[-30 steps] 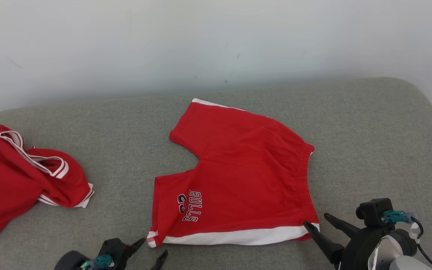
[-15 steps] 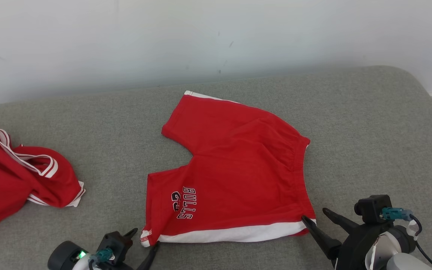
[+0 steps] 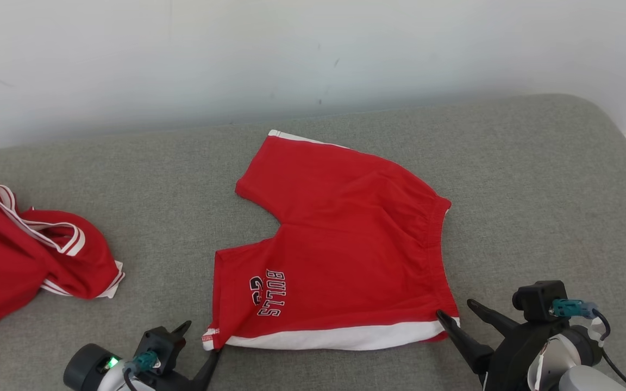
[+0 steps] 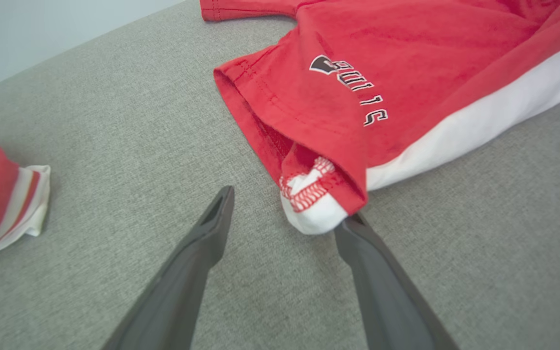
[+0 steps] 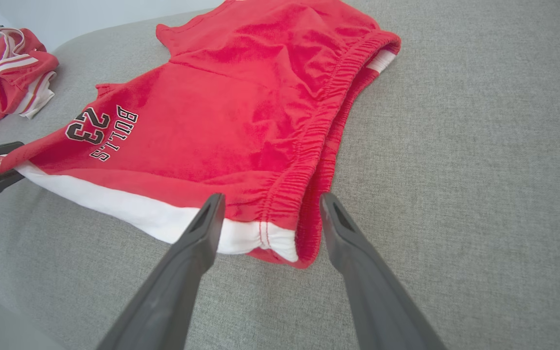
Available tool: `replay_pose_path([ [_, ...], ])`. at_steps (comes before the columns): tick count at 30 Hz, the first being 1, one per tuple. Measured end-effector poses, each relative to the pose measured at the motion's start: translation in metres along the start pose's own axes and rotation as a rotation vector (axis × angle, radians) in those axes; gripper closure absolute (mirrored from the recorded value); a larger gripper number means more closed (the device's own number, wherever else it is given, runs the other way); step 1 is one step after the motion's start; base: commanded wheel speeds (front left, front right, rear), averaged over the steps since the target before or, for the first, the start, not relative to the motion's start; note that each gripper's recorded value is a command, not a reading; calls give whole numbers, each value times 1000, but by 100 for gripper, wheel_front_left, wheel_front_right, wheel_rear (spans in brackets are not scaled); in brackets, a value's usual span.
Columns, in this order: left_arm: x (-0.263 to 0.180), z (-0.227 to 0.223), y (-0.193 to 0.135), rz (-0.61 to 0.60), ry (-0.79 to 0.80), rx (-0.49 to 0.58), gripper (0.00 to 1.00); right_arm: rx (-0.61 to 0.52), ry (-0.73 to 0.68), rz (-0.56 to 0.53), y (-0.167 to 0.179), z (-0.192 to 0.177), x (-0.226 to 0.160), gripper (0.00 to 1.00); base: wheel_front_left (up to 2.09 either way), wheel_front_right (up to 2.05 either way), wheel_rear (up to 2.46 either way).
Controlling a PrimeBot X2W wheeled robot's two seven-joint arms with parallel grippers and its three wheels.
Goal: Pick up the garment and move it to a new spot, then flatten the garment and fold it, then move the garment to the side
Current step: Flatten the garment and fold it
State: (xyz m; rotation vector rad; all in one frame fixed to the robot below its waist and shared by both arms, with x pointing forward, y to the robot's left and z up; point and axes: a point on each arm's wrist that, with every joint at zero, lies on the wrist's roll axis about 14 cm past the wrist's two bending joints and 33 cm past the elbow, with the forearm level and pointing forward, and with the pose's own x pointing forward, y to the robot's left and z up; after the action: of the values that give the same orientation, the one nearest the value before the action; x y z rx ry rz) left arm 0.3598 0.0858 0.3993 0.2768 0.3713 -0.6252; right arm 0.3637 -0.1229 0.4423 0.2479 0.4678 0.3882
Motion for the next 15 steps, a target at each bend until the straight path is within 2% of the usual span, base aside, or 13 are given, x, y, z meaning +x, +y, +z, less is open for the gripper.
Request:
replay_pose_path([
  [12,2,9,-7,0,-36,13,0,-49,92,-50,-11,-22,-3,0,0,0,0],
  [13,2,10,-7,0,-39,14,5,-48,101,-53,-12,-26,-4,0,0,0,0],
  [14,2,10,-7,3,-39,15,16,-52,114,-53,-12,-29,-4,0,0,0,0],
  [15,1,9,-7,6,-40,15,20,-57,124,-51,-11,-31,-3,0,0,0,0],
])
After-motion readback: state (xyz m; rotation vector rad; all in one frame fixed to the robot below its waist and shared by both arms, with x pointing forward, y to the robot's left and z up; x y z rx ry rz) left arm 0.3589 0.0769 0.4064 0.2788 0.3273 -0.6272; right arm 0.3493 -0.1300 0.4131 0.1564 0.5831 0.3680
